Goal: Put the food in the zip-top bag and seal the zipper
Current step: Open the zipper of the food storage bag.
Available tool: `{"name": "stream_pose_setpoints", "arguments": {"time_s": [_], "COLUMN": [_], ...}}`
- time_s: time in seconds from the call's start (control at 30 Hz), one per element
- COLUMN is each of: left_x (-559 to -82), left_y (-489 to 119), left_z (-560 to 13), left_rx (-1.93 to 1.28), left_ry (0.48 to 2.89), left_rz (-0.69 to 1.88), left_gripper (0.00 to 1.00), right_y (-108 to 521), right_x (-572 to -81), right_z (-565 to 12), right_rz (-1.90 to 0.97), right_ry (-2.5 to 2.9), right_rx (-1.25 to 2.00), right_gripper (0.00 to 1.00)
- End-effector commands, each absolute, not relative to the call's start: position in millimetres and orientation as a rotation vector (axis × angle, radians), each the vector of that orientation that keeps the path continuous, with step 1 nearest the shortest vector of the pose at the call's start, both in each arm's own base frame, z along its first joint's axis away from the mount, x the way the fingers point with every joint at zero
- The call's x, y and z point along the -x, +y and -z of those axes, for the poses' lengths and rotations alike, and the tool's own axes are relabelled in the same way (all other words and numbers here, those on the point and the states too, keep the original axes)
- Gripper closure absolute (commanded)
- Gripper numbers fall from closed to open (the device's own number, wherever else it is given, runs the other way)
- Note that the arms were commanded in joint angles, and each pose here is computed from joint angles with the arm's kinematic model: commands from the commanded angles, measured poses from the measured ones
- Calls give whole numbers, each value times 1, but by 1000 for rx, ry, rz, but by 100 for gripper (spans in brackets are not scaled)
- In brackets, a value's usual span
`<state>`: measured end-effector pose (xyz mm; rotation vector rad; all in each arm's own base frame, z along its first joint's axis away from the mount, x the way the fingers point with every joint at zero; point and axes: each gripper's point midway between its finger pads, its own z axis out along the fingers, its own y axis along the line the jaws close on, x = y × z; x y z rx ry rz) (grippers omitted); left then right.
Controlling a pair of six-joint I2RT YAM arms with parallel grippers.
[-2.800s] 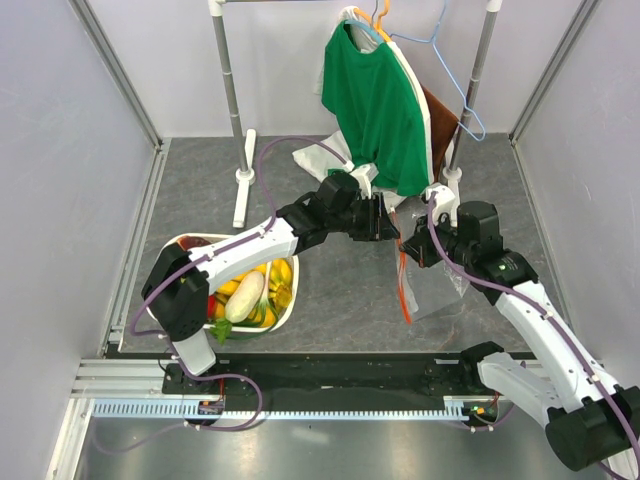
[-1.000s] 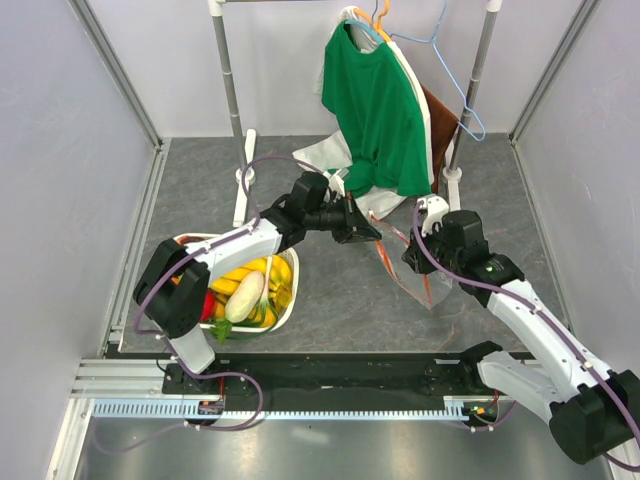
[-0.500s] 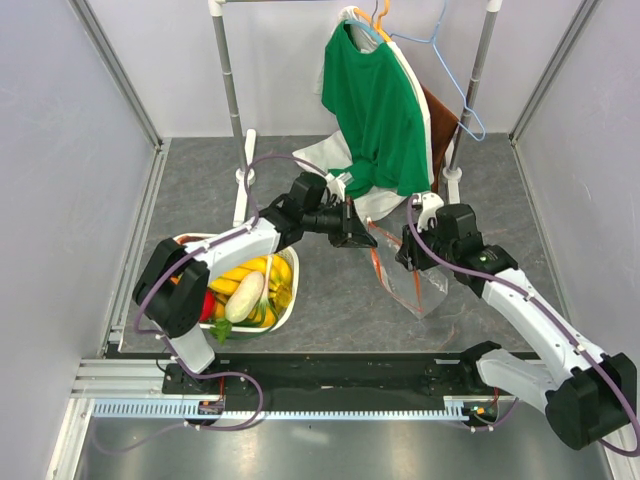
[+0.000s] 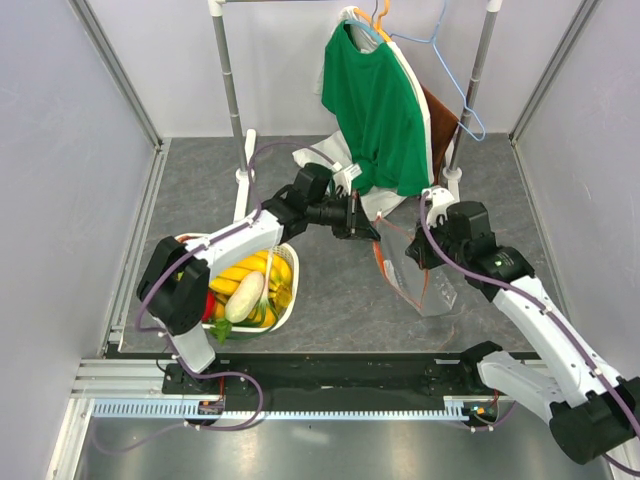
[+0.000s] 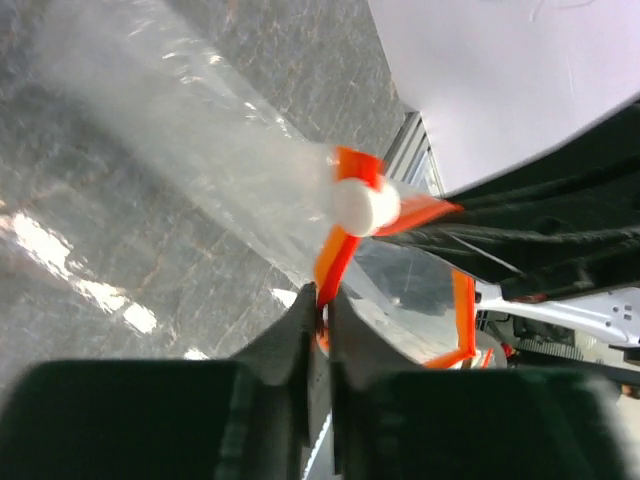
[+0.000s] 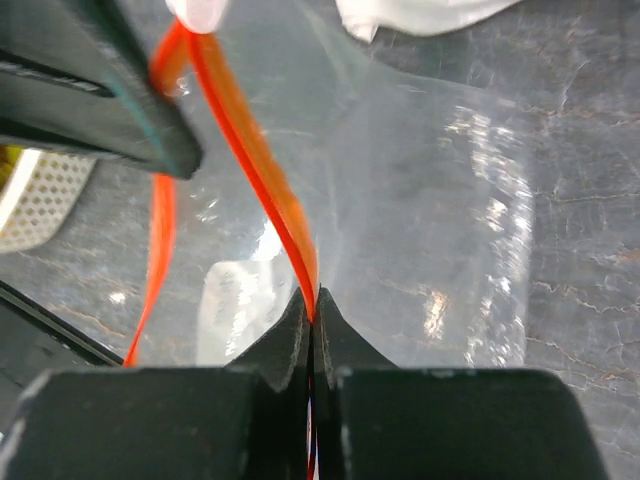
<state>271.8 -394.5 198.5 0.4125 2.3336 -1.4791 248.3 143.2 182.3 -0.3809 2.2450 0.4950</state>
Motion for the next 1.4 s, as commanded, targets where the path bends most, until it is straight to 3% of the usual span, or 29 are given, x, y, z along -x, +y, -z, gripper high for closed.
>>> {"name": "stream_pose_setpoints", "arguments": {"time_s": [0.0,0.1,0.23,0.27,0.4,0.6,0.77,1.1,1.13,1.27,1.37], "left_x": [-302,-302,-312,-312,-306,-283,-256,-250,-253,-264,-267], "left_y": [-392,-388,-373,-373,-377,-397,-420,-438,-437,-421,-399], "left_z": [-202,-218,-221,-228,-232,-219,-204,-168,-166,-147,-151], "left_rx": [-483,-502,-432,-447,-473,-483,-535,-627,-633,-656,-626], "left_ry": [2268,2223,2230,2211,2197,2267,2311,2357,2353,2385,2401], "left_rz": [1432,1429,1206,1188,1067,1040,1035,920,907,848,886], "left_gripper": [68,48,34,24,18,17,21,28,31,65,81], "right_y": [140,137,122,120,124,136,134,134,135,137,125], "right_x": [-258,-267,-281,-282,-287,-282,-280,-278,-278,-273,-268], "right_z": [-212,-206,-185,-182,-171,-165,-158,-168,-170,-181,-192], "right_rz": [-497,-483,-380,-362,-377,-478,-475,-510,-516,-532,-448], "right_ry": [2188,2200,2255,2262,2299,2303,2311,2265,2260,2263,2260], "right_rx": [215,104,-98,-122,-178,-221,-272,-299,-297,-240,-169], "right_gripper": [100,100,100,100,100,100,100,100,100,100,100]}}
